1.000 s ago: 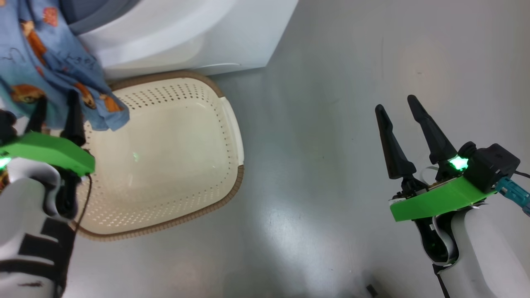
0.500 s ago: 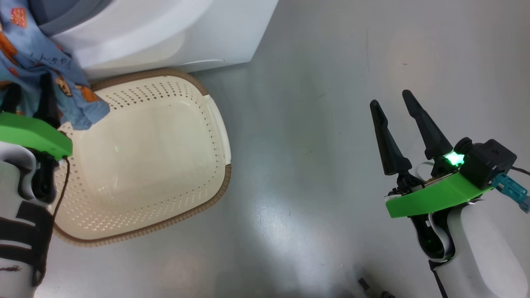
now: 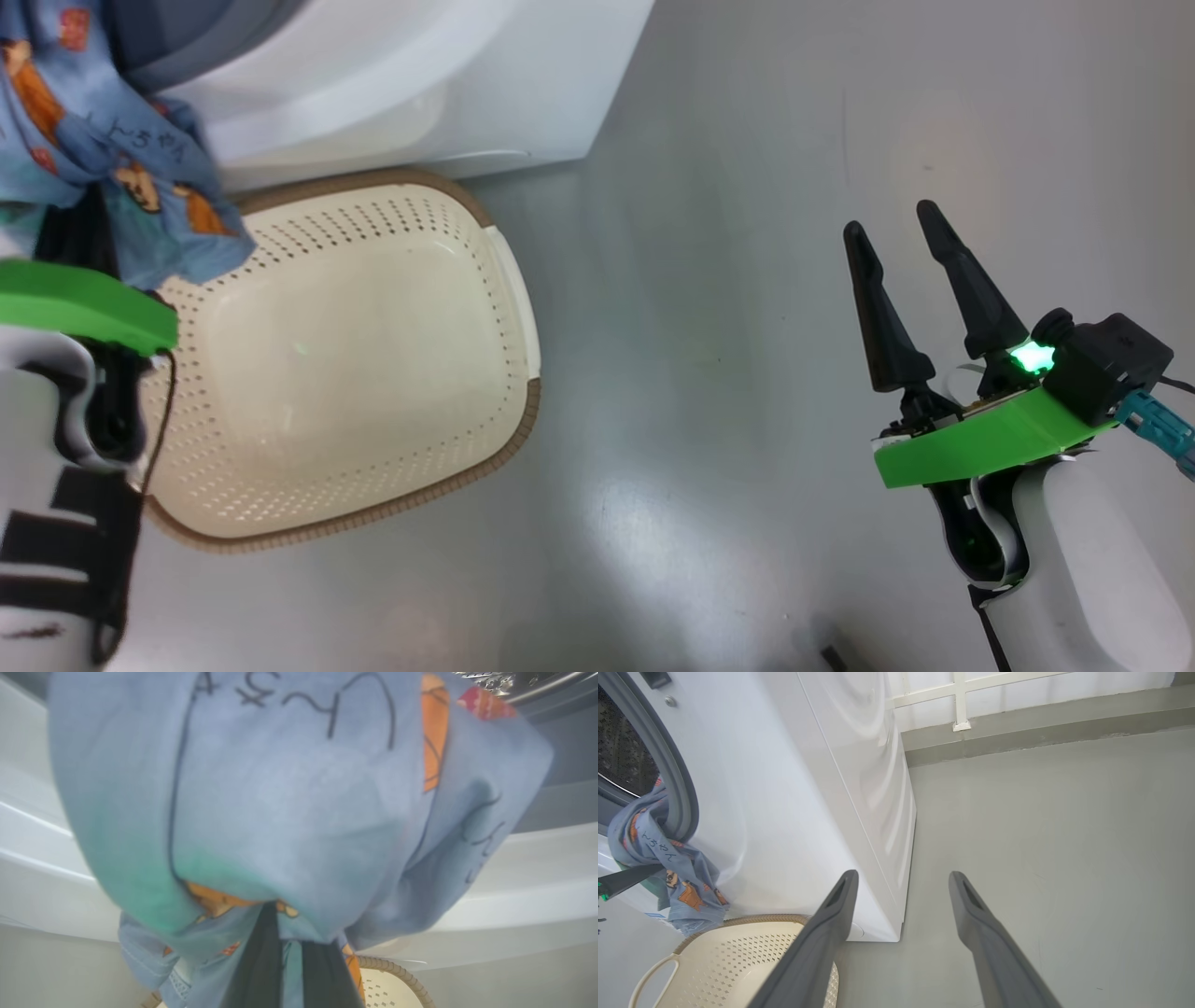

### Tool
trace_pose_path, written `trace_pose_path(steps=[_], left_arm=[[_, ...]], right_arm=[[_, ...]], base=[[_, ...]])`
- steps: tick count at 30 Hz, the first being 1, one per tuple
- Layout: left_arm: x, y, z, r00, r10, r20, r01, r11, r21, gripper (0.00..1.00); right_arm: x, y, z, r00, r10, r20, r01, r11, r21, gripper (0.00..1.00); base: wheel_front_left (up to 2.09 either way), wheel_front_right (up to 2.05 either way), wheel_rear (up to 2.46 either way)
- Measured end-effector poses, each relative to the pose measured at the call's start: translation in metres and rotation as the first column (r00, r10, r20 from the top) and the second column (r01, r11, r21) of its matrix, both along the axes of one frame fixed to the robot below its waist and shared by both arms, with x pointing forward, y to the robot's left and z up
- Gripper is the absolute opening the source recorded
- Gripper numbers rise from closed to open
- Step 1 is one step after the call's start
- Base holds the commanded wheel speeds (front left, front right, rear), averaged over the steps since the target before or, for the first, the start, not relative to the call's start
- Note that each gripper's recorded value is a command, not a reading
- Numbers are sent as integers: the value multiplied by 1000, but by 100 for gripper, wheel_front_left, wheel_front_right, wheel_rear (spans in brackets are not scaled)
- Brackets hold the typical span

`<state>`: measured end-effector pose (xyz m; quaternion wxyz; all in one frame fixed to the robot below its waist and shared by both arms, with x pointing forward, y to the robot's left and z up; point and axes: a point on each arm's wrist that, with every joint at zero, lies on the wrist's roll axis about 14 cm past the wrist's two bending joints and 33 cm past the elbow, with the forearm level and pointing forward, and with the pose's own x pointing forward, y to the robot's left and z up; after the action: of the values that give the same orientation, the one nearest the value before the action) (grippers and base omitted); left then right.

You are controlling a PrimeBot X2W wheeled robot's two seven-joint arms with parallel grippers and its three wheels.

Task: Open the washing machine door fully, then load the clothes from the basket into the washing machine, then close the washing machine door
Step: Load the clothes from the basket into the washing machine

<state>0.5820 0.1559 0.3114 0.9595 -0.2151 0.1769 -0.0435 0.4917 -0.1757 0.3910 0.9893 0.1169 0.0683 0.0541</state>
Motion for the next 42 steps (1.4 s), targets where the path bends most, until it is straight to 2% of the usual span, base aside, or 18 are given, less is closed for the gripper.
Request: trace_pose_path(steps=[7,16,20,25,36,42], left_arm=[[-2,7,44,991,46,126,-42,999,-29,0],[5,15,110,947,62,314,-59,998,-20,0],[9,18,116,942,32,334,-43,999,28,0],[33,18,129,932,-6,363,-22,997,74,0],[83,2,119,953,-90,290,47,987,152,0],[120,12,159,922,-61,382,-2,987,164,0]], right_arm=[[2,8,12,999,15,29,-15,1000,16,100],[0,15,24,998,24,52,-25,999,29,100],[-4,14,23,999,21,44,-23,999,32,100],[-6,11,22,999,6,37,-7,999,40,100],[-12,-1,19,999,-38,22,37,999,33,100],[-17,-9,17,998,-60,10,60,998,23,100]], base=[[0,0,0],[0,0,0],[0,0,0],[0,0,0],[0,0,0],[0,0,0]])
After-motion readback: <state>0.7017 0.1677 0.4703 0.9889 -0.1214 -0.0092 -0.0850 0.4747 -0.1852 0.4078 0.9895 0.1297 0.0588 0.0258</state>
